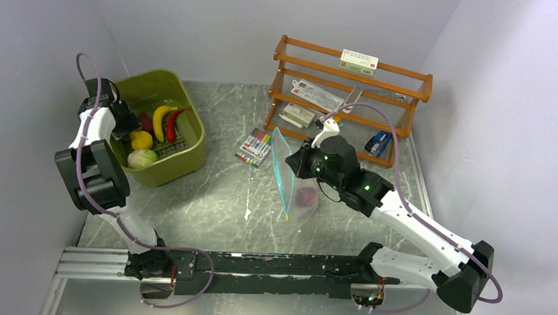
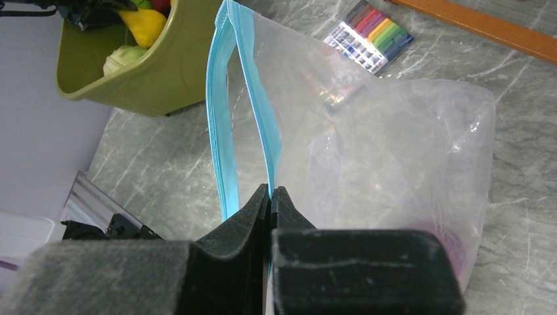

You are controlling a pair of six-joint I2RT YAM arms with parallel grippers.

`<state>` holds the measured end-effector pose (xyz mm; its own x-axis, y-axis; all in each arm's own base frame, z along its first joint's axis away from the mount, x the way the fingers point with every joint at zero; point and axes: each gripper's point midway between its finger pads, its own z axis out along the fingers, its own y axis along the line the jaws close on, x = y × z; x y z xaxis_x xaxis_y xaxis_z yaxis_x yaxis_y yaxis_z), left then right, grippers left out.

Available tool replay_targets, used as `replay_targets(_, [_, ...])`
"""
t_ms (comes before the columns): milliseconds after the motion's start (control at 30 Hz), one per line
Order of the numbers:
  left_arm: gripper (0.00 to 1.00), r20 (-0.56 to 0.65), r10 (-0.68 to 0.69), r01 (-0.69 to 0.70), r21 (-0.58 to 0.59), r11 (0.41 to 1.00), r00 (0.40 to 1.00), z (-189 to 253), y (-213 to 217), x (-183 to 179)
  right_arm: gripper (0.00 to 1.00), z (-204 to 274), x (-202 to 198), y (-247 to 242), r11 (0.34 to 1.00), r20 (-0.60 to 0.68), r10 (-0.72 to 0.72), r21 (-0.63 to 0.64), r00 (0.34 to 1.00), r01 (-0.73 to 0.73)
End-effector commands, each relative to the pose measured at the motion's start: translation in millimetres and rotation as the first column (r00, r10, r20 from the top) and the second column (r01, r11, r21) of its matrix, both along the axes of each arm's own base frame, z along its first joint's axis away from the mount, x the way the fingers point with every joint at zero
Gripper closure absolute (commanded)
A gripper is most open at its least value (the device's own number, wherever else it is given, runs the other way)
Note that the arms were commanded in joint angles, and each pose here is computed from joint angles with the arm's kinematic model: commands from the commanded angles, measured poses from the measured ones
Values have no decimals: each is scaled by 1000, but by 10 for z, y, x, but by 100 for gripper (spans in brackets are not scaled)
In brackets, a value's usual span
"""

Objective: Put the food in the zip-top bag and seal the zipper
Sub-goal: Pick up the fake fruit from the bin.

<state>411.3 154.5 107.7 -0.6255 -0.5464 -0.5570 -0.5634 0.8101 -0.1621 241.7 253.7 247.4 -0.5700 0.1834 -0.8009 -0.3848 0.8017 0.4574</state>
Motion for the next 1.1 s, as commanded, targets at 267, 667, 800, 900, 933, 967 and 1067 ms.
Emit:
replay_targets(267, [54, 30, -22, 23, -30, 999, 999, 36, 7, 79, 100, 98, -18, -40, 999, 19, -15, 44, 1000, 14])
replay_targets(667, [78, 30, -24, 25, -18, 1000, 999, 218, -125, -64, 100, 128, -22, -61, 999, 24, -22, 45, 999, 21])
replay_targets(800, [79, 68, -27, 26, 11, 1000, 997, 419, -183, -100, 100, 97, -19, -39, 999, 16, -17, 48, 1000, 17])
replay_targets(900, [80, 91, -28, 25, 30, 999, 995, 532, -216, -141, 100, 88, -18, -26, 999, 14, -13, 46, 1000, 12])
replay_targets(933, [80, 101, -30, 27, 37, 999, 994, 573, -227, -150, 100, 88, -13, -26, 999, 15, -14, 45, 1000, 13])
replay_targets(967, [80, 112, -30, 25, 43, 999, 993, 615, -233, -160, 100, 86, -13, -23, 999, 15, -13, 44, 1000, 12])
replay_targets(1067, [81, 139, -33, 25, 59, 998, 990, 742, -252, -185, 100, 94, -7, -12, 999, 15, -10, 43, 1000, 9])
